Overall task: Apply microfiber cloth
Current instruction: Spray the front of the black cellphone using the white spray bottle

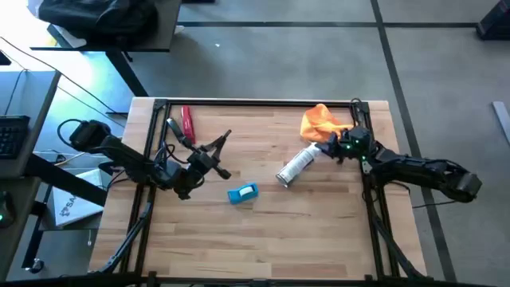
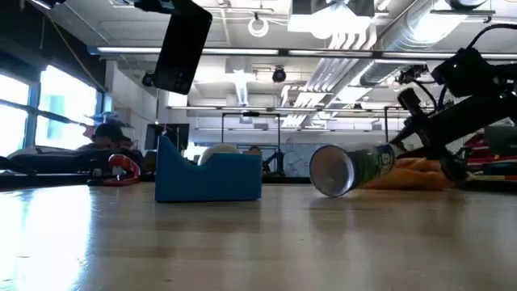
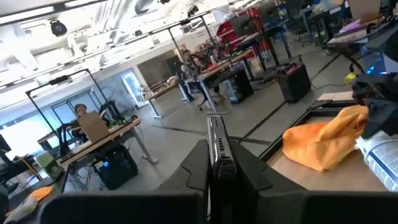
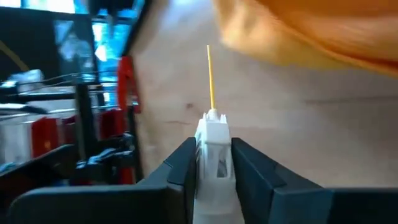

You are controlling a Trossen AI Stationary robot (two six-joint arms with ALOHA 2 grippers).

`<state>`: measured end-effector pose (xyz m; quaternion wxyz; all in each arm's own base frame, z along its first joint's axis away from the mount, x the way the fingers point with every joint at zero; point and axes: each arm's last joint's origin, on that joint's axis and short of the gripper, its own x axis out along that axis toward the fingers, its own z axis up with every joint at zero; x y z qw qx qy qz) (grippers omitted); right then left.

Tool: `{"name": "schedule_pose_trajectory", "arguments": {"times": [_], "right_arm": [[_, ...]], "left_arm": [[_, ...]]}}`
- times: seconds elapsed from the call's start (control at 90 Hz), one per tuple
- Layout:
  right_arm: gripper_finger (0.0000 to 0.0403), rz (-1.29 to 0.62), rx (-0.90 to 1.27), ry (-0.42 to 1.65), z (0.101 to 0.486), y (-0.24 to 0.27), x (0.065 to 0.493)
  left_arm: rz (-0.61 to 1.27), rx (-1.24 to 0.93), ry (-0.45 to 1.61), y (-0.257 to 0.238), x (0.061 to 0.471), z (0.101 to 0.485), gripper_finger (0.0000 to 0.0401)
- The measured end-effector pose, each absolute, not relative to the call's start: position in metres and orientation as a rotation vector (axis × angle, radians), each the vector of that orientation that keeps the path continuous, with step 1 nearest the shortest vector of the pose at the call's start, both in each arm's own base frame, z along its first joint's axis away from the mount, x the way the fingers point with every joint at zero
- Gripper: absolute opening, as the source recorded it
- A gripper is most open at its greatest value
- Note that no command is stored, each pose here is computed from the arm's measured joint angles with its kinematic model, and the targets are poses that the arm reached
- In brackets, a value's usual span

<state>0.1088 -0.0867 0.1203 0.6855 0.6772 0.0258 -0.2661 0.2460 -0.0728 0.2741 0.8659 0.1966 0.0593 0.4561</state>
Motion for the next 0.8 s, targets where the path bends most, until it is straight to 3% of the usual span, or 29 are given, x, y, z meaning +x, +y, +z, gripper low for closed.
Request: {"name": "schedule_pose_trajectory", "arguments": {"times": [0.222,0.389,0.667,0.8], "right_arm": [[0.0031,-0.499,1.373,-0.017,0.146,-0.093,0.12],[0.0031,-0.417,1.164,0.022,0.196,-0.099,0.142],[0.0031,-0.607,0.641,0.291,0.303,-0.086,0.162],[0.0031,-0.685,0.411,0.367,0.335,-0.074,0.161]], "left_arm": [[0.961,0.416,0.13,-0.073,0.246,0.274,0.0012],[0.962,0.416,0.131,-0.073,0.246,0.274,0.0012],[0.962,0.423,0.135,-0.073,0.246,0.274,0.0012],[0.962,0.426,0.136,-0.073,0.246,0.274,0.0012]]}}
